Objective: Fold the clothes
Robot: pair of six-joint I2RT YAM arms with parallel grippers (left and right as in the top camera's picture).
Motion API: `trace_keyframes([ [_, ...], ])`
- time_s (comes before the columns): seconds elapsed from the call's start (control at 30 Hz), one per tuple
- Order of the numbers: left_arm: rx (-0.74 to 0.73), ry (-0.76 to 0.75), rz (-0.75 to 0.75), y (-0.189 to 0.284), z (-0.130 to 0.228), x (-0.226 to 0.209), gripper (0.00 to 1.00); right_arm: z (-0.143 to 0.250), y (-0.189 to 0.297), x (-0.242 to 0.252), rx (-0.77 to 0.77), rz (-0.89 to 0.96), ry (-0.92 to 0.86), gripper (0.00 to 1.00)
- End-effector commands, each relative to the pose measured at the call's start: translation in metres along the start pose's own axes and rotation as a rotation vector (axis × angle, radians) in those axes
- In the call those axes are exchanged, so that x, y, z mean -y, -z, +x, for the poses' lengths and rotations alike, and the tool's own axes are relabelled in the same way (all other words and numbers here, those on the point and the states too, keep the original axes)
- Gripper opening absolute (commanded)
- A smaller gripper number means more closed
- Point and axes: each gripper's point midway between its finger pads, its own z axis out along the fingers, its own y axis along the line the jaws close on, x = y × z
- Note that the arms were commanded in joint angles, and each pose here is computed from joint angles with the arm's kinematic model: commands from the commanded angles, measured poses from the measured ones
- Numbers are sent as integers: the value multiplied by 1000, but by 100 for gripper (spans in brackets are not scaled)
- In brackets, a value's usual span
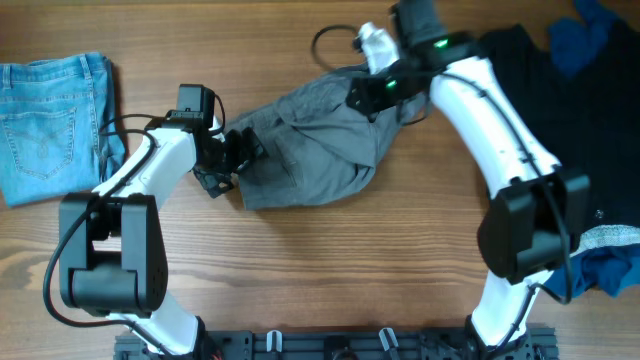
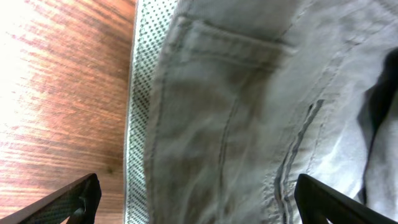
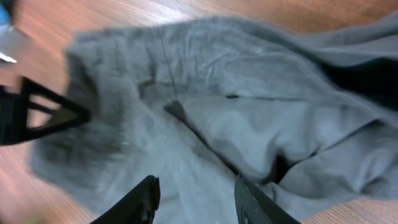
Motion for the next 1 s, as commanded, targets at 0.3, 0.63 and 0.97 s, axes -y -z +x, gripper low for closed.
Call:
trace_keyframes([
  [0.3,64,206,-183,7,-10,-47,100,19,-52,-51,22,-181,95,53],
  [0.63,68,233,-182,8,-12,-50,100,2,-101,-76,113,91,273,62],
  [0.97,68,232,-182,8,-12,-50,100,1,-135,-63,125,154,284,61],
])
